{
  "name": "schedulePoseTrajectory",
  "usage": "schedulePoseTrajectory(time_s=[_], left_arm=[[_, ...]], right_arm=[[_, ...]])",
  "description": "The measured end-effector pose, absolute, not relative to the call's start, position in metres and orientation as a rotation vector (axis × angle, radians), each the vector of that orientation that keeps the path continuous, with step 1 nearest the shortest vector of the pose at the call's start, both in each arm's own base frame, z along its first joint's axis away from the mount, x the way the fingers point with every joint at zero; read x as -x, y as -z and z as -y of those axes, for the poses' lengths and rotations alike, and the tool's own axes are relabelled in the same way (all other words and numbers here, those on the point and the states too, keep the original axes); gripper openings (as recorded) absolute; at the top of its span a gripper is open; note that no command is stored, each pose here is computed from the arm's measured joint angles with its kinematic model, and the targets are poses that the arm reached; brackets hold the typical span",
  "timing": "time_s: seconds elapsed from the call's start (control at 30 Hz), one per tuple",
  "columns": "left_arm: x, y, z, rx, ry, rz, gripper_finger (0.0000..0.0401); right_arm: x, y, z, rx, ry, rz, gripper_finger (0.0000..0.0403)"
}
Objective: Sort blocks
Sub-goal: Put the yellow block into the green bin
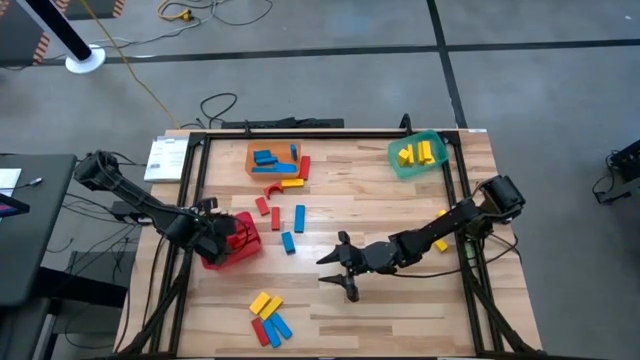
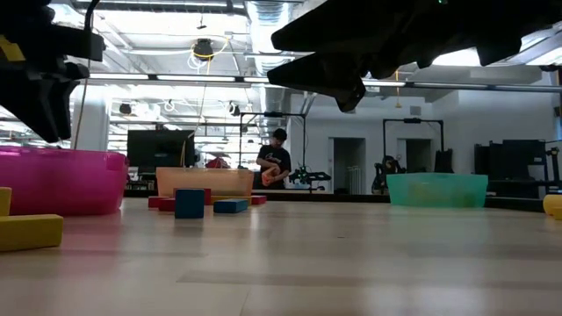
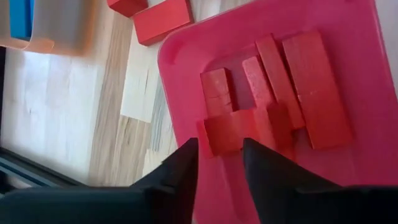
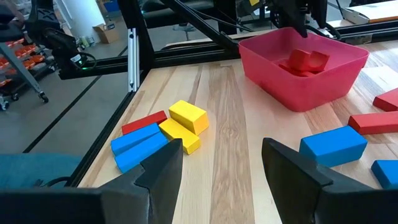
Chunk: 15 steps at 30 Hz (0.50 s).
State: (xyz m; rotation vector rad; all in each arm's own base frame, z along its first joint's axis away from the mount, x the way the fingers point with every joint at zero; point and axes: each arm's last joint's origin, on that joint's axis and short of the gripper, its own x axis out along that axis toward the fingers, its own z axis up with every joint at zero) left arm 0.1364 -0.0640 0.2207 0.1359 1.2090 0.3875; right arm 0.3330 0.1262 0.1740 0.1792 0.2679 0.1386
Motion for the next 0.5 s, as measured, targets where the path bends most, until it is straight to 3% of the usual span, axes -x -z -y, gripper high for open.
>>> schedulePoseTrajectory(time_s=[0.23,0.5], left_arm=[[-0.1376,-0.2209,0.0640,-0.125,-0.392,-1.198,0.0160],[-0.1450,-0.2223,0.0710,-0.100,-0.315,-1.134,0.0164]], right_arm=[[-0.3329,-0.1740,-0.1265,-0.179,-0.139,-0.268,0.0232],[-0.3328,-0.1737,-0.1264,-0.183,-0.138,-0.272,0.0232]])
